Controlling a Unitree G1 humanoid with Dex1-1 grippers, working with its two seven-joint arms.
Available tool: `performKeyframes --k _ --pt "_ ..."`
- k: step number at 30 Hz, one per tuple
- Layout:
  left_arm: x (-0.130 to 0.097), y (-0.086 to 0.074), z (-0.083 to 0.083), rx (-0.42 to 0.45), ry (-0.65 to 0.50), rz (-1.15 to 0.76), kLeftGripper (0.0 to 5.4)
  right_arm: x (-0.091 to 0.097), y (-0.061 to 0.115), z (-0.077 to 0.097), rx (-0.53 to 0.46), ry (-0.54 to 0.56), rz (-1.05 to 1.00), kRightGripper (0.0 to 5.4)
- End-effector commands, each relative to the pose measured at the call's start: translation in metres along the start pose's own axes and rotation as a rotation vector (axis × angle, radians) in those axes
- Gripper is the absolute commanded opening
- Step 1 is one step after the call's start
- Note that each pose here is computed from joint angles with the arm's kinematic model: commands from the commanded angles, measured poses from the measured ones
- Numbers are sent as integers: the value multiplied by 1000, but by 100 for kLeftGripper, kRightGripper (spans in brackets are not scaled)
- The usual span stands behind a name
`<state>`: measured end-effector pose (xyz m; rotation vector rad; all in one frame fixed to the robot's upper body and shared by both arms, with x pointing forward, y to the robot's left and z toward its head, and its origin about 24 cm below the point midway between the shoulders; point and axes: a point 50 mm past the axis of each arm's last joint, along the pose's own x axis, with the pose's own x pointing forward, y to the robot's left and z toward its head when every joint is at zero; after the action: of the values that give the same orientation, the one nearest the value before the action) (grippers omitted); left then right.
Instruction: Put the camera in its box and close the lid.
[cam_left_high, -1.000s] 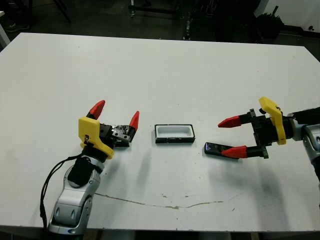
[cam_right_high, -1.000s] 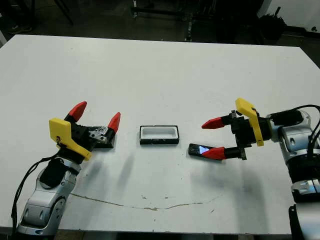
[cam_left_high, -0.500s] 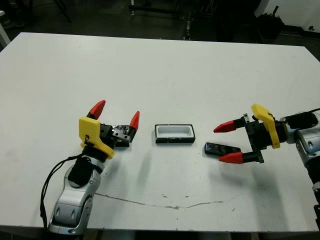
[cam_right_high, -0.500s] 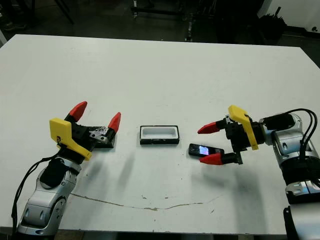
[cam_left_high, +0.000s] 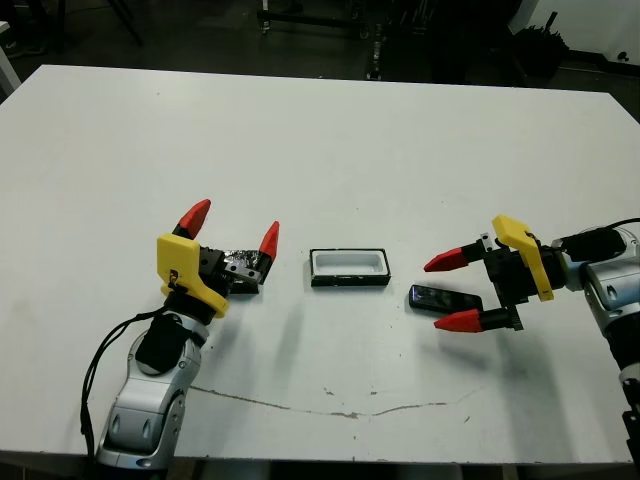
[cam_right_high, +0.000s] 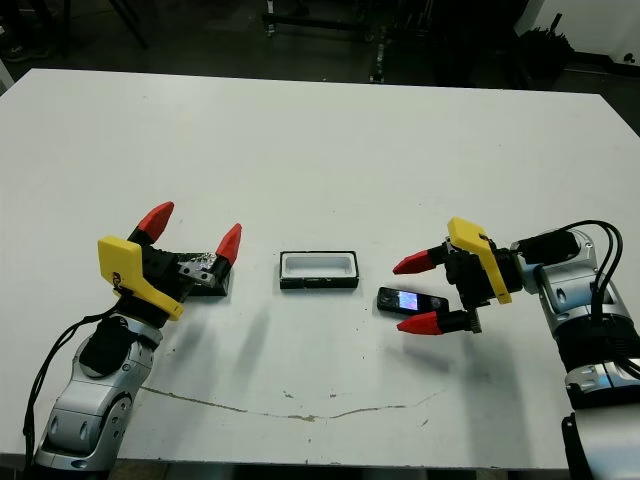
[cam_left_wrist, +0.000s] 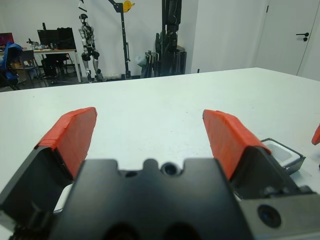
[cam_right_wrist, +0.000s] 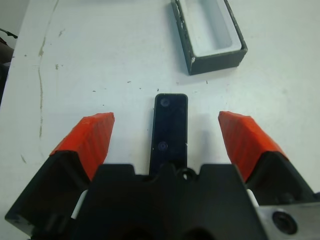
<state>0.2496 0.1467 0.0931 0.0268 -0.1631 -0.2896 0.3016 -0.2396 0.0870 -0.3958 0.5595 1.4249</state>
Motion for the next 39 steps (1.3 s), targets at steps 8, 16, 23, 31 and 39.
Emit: performKeyframes --k 8,16,23,31,39 --pt "-1 1 -3 12 24 6 540 6 4 -12 97 13 -25 538" --pt "-2 1 -4 18 21 2 540 8 7 -16 147 27 -74 511" --pt "-2 0 -4 16 22 1 540 13 9 -20 149 -2 -129 412" --pt "-2 0 -4 23 16 -3 540 12 10 -23 148 4 -140 291" --pt "-1 -1 -3 17 22 5 540 8 9 -23 134 31 -106 186"
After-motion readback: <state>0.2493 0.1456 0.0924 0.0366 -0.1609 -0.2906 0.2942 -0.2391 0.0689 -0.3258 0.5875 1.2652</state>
